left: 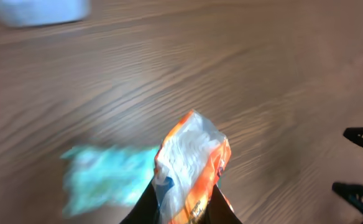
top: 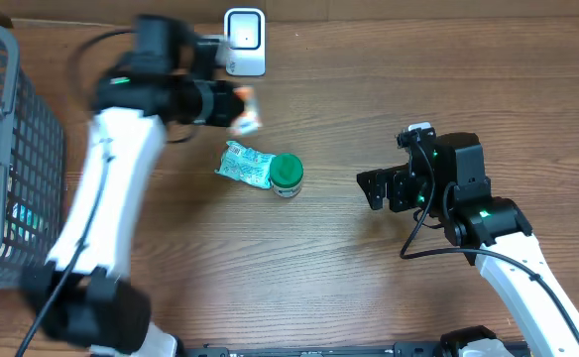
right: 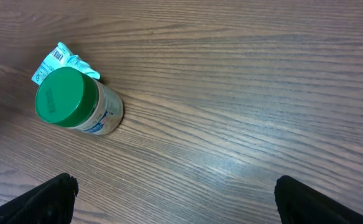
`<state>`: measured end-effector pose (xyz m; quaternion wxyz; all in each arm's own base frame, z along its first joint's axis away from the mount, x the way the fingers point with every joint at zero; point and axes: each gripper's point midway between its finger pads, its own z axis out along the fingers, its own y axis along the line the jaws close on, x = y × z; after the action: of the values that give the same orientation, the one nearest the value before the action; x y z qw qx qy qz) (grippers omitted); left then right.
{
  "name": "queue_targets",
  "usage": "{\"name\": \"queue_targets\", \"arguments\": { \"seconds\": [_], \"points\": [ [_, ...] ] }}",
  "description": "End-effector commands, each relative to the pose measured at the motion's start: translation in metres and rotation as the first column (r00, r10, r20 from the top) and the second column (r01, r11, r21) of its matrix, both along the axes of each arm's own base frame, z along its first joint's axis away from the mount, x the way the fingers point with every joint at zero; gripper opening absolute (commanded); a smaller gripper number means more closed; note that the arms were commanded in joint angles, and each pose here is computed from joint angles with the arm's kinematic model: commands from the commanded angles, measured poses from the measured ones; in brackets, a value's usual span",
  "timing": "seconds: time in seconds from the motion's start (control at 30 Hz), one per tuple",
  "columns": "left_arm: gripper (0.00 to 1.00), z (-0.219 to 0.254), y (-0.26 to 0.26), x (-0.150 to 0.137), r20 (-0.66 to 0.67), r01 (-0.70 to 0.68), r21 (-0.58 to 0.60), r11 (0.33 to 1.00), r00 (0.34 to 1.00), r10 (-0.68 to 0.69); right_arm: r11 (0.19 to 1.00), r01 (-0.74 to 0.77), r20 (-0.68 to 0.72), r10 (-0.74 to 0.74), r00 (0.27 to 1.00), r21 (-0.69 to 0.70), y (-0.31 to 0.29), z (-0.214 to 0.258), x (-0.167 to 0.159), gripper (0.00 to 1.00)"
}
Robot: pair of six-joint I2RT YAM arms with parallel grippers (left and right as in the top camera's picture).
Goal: Scan the item barcode
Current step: 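Place the small orange packet on the table right of the jar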
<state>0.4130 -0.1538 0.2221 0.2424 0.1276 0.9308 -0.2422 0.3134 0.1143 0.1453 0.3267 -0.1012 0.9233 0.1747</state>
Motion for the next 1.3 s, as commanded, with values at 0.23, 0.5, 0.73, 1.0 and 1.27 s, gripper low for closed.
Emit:
{"name": "queue_targets", "arguments": {
  "seconds": [0.23, 0.5, 0.73, 1.0, 1.27],
  "points": [
    [0.07, -0.081, -0.136, -0.014, -0.137, 0.200, -0.104, 0.974, 0.967, -0.213, 1.000, 0.000, 0.016, 0.000, 1.000, 0.012, 0.001, 0.008, 0.004, 1.00],
    [0.62, -0.085, -0.136, -0.011, -0.182, 0.133, -0.100, 0.986, 0.972, -0.149, 1.000, 0.000, 0.016, 0.000, 1.000, 0.012, 0.001, 0.008, 0.004, 1.00],
    [0.67, -0.001, -0.057, 0.035, -0.053, -0.015, -0.077, 0.997, 0.999, 0.010, 1.000, 0.000, 0.005, 0.000, 1.000, 0.010, 0.001, 0.006, 0.002, 1.00],
    [0.67, 0.149, 0.143, 0.011, 0.176, -0.447, -0.019, 0.894, 0.879, 0.443, 1.000, 0.000, -0.005, 0.000, 1.000, 0.008, 0.000, 0.005, 0.000, 1.00],
    [0.67, 0.151, 0.324, -0.088, 0.144, -0.849, 0.124, 0.514, 0.528, 0.837, 1.000, -0.001, -0.004, 0.001, 1.000, 0.008, 0.001, 0.005, 0.000, 1.00]
  ]
}}
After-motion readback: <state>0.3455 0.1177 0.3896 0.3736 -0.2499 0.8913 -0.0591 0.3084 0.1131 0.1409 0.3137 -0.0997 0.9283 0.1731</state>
